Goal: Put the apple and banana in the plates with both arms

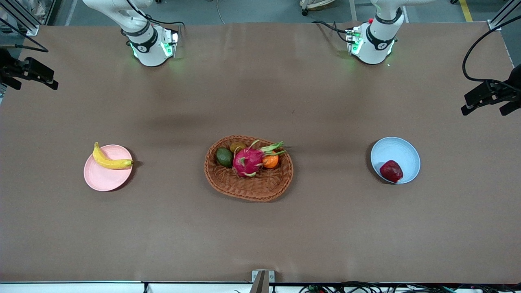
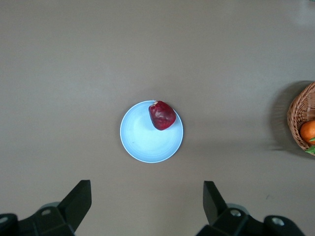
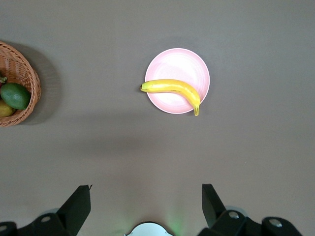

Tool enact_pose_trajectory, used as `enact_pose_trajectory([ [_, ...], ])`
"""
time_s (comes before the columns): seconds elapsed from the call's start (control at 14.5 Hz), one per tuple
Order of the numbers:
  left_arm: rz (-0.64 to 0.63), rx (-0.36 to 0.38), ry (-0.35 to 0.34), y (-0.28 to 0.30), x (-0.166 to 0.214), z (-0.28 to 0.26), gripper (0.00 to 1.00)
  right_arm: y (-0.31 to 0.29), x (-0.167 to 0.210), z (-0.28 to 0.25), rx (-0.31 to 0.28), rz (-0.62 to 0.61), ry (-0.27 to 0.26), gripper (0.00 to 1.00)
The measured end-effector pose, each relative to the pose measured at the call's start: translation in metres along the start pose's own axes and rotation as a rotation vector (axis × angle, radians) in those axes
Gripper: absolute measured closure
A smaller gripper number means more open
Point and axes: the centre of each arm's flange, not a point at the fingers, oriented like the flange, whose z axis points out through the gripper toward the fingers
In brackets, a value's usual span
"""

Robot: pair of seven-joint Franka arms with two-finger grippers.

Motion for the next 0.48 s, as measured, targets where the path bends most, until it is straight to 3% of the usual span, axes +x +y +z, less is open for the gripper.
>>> enact_pose_trajectory([
  [0.48, 0.000, 0.000, 0.000, 0.0000, 0.0000, 0.0000, 0.00, -0.0028, 0.0001, -0.0009, 0.019, -0.028, 0.004, 0.00],
])
